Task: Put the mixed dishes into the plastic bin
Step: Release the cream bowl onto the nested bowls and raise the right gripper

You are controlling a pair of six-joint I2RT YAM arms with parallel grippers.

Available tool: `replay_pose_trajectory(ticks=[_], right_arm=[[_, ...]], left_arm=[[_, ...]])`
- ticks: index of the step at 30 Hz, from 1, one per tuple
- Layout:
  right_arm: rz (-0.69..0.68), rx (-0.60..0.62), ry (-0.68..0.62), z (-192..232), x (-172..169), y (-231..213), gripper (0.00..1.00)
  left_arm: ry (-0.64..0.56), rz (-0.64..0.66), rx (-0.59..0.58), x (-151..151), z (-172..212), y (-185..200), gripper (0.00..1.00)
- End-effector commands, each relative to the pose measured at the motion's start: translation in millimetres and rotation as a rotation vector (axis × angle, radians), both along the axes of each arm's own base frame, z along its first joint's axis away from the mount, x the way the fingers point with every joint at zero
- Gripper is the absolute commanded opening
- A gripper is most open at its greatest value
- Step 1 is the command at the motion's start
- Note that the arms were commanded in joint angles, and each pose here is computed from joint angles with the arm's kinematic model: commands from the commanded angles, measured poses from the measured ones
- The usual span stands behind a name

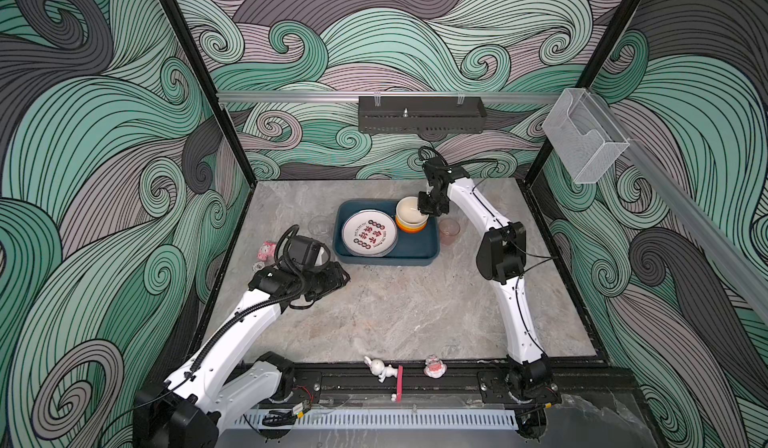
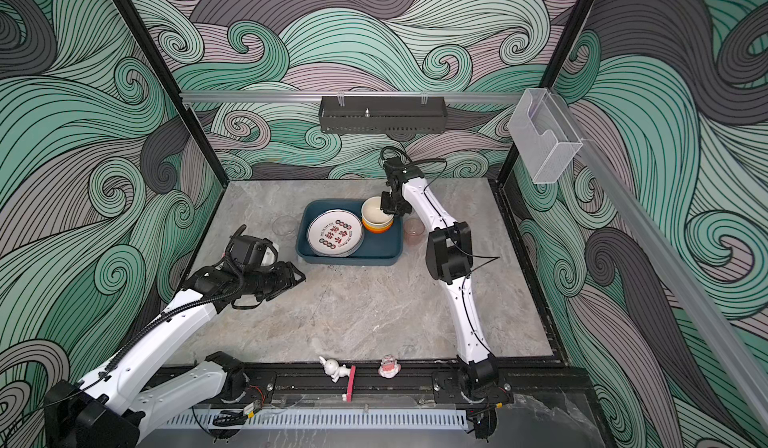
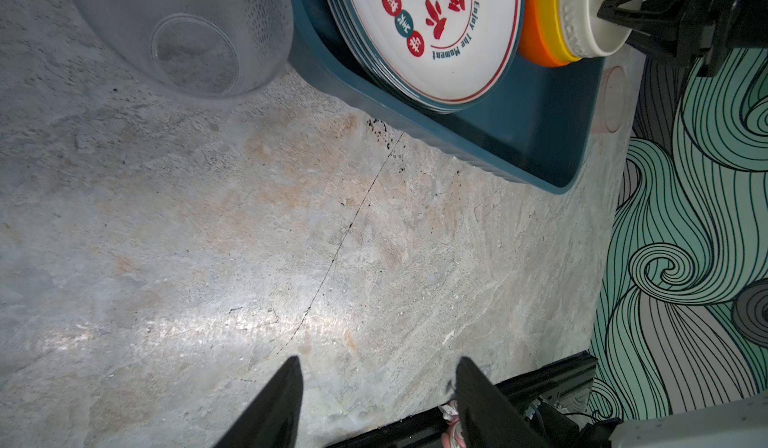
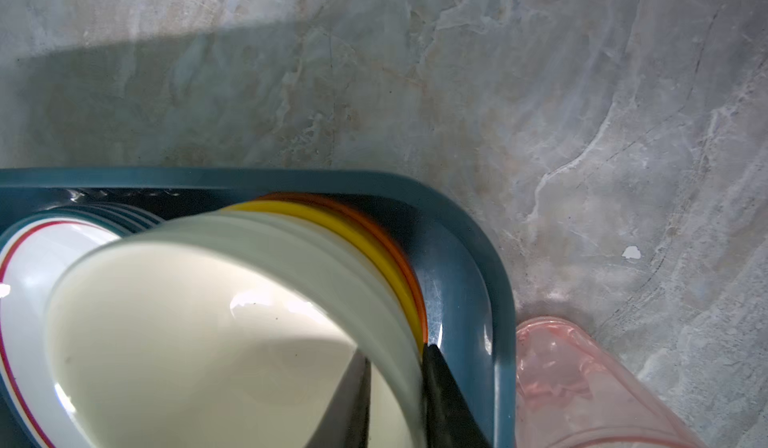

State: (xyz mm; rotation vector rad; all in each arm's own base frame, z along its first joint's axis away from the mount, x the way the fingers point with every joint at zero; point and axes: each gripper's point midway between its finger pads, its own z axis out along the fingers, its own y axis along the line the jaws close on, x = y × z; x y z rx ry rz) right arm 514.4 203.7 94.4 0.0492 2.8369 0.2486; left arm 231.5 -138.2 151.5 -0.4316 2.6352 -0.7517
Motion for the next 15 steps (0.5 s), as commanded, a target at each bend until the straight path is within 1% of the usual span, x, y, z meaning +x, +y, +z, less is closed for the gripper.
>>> replay_pose_trajectory(ticks=[1,7,15], right_arm=[[-0.004,0.017,-0.057,35.4,-3.4,0.7,0.28],[0.009,0.026,-0.104,70.0,-15.9,-2.9,0.33],[0.031,0.067,-0.16,105.3,-41.3,-4.8,0.34]], left_arm=[[-0.025,0.02,-0.014,1.7,8.9,3.5,0.62],[-0.067,0.033,0.006,5.0,23.3,10.2,0.62],[-0.093,0.049,0.029,11.1,37.8,16.3,0.62]])
